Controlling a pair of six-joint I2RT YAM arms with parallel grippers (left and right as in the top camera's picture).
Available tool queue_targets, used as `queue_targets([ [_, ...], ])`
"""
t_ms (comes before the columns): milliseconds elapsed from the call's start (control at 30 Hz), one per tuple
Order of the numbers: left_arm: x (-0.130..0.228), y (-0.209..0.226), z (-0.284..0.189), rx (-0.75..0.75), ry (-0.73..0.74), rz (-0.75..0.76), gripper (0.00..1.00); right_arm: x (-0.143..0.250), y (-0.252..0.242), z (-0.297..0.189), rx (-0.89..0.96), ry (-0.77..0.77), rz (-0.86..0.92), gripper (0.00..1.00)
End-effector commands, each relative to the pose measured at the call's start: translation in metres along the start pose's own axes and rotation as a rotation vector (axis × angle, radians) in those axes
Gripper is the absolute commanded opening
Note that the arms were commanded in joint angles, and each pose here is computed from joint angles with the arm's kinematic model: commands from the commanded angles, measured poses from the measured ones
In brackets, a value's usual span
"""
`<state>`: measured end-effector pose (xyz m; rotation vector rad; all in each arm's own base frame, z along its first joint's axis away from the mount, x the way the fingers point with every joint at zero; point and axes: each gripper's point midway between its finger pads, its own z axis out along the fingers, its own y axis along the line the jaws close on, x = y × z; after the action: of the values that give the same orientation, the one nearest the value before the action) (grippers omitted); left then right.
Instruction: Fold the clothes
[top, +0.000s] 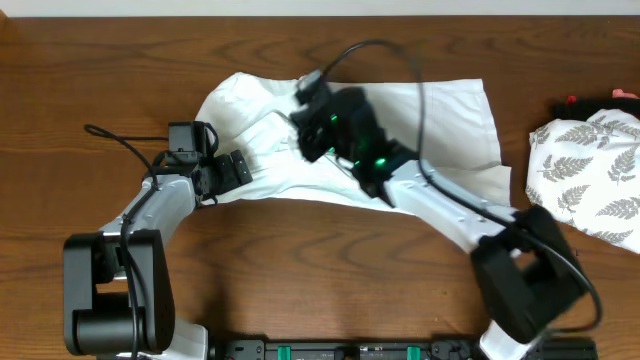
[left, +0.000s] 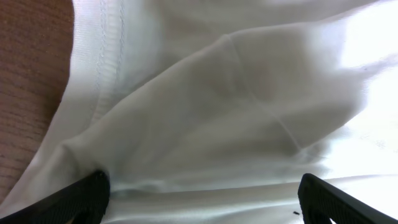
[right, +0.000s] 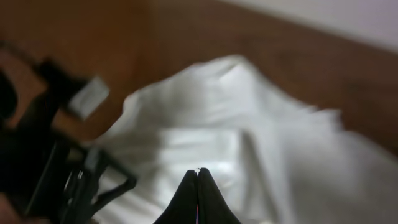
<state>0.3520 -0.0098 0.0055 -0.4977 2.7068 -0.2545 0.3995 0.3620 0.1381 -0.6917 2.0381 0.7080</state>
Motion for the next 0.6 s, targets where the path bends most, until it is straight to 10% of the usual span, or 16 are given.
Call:
queue_targets([
  [0,0.051,0.038,0.02,-0.13,0.15,-0.047,0.98,0.043,0.015,0.023,-0.048,0.096,-0.023,0.02],
  [567,0.053,0.038,0.019,-0.132,0.156,-0.048,0.98,0.102,-0.09,0.046,0.42,0.127,0.143,0.03],
])
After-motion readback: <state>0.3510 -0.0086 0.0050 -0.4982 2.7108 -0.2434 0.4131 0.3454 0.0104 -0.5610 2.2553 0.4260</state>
